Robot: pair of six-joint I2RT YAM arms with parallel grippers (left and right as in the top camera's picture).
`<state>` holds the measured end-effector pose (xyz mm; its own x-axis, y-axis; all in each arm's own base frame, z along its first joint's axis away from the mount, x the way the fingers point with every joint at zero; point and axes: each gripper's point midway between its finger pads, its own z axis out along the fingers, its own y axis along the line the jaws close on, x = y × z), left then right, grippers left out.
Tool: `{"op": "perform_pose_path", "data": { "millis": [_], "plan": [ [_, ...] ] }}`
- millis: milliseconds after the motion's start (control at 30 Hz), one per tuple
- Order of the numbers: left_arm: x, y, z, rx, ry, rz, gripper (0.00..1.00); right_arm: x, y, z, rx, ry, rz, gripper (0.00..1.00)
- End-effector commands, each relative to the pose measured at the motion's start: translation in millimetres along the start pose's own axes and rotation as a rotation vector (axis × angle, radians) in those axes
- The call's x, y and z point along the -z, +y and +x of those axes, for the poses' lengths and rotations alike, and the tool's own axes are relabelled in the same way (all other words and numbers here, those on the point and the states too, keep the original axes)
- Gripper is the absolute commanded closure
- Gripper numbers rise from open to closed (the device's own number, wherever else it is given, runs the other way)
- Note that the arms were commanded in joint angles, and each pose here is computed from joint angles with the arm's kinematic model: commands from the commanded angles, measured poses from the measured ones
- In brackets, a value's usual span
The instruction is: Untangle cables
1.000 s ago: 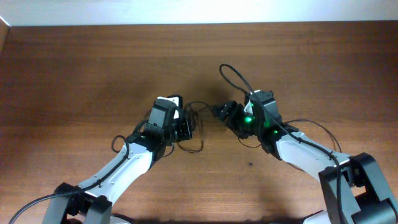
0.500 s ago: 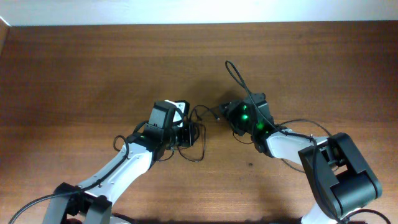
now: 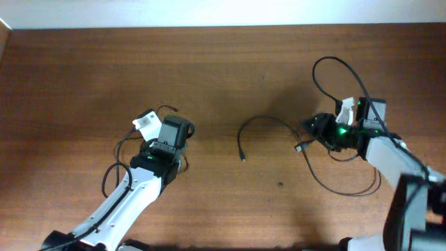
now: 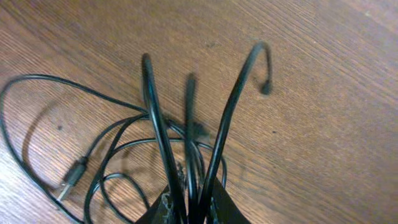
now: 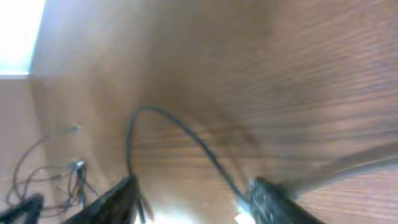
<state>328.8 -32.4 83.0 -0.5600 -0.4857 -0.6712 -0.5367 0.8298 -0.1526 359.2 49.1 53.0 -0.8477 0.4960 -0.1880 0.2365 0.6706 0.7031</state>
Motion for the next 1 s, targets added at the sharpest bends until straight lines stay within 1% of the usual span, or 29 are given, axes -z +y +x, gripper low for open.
{"op": "perform_pose_path", "data": {
  "millis": [0,33,67,133,167,200,233,300,333,367,400,433,467,500,533,567,633,667,700,800,833,900,933,967],
  "plan": [
    [-2,-1,11,0.045,0.057,0.012,0.90,51,-19,18,0.210,-0.046,0.332,0.24],
    [-6,-8,21,0.042,0.105,0.039,0.91,47,-23,22,0.348,-0.024,0.426,0.09],
    [-10,-13,27,0.042,0.131,0.060,0.90,39,-22,23,0.414,-0.014,0.461,0.06],
    [-16,-19,38,0.035,0.177,0.078,0.89,2,-4,27,0.564,0.008,0.423,0.02],
    [-17,-18,41,0.031,0.187,0.073,0.93,-15,5,25,0.647,-0.004,0.406,0.02],
    [-17,-17,42,0.030,0.188,0.071,0.98,-29,9,18,0.705,-0.045,0.430,0.01],
    [-17,-17,42,0.030,0.188,0.071,0.98,-37,8,15,0.725,-0.061,0.453,0.01],
    [-17,-17,42,0.030,0.189,0.072,0.98,-55,1,19,0.737,-0.043,0.457,0.02],
    [-17,-17,42,0.030,0.189,0.072,0.99,-64,-3,26,0.746,-0.015,0.462,0.13],
    [-17,-17,42,0.030,0.189,0.072,0.99,-65,-3,25,0.759,-0.027,0.485,0.46],
    [-17,-17,42,0.030,0.189,0.071,1.00,-62,4,18,0.765,-0.051,0.494,0.71],
    [-17,-17,42,0.030,0.189,0.071,1.00,-48,29,3,0.764,-0.066,0.493,0.96],
    [-17,-17,42,0.030,0.189,0.071,1.00,-33,50,-7,0.741,-0.077,0.492,0.96],
    [-17,-17,42,0.030,0.189,0.071,1.00,0,84,-21,0.669,-0.101,0.489,0.96],
    [-17,-17,42,0.029,0.190,0.071,1.00,26,99,-29,0.588,-0.120,0.494,0.96],
    [-17,-17,43,0.029,0.193,0.073,1.00,67,101,-31,0.414,-0.129,0.527,0.96],
    [-17,-17,43,0.028,0.195,0.071,1.00,100,73,-23,0.178,-0.114,0.599,0.96],
    [-17,-17,43,0.028,0.196,0.070,1.00,111,49,-10,-0.005,-0.087,0.663,0.96],
    [-17,-16,44,0.027,0.197,0.069,1.00,116,28,4,-0.125,-0.057,0.716,0.96],
    [-16,-17,47,0.024,0.217,0.074,1.00,109,-12,41,-0.169,0.065,0.811,0.96],
    [-16,-13,50,0.017,0.228,0.061,1.00,106,-30,49,-0.169,0.075,0.859,0.95],
    [-16,-12,51,0.015,0.232,0.056,1.00,83,-55,47,-0.164,0.029,0.861,0.91],
    [-16,-12,51,0.014,0.232,0.056,1.00,71,-64,45,-0.228,-0.013,0.850,0.83],
    [-16,-12,51,0.014,0.233,0.056,1.00,61,-67,38,-0.256,-0.047,0.835,0.82]
  ]
}}
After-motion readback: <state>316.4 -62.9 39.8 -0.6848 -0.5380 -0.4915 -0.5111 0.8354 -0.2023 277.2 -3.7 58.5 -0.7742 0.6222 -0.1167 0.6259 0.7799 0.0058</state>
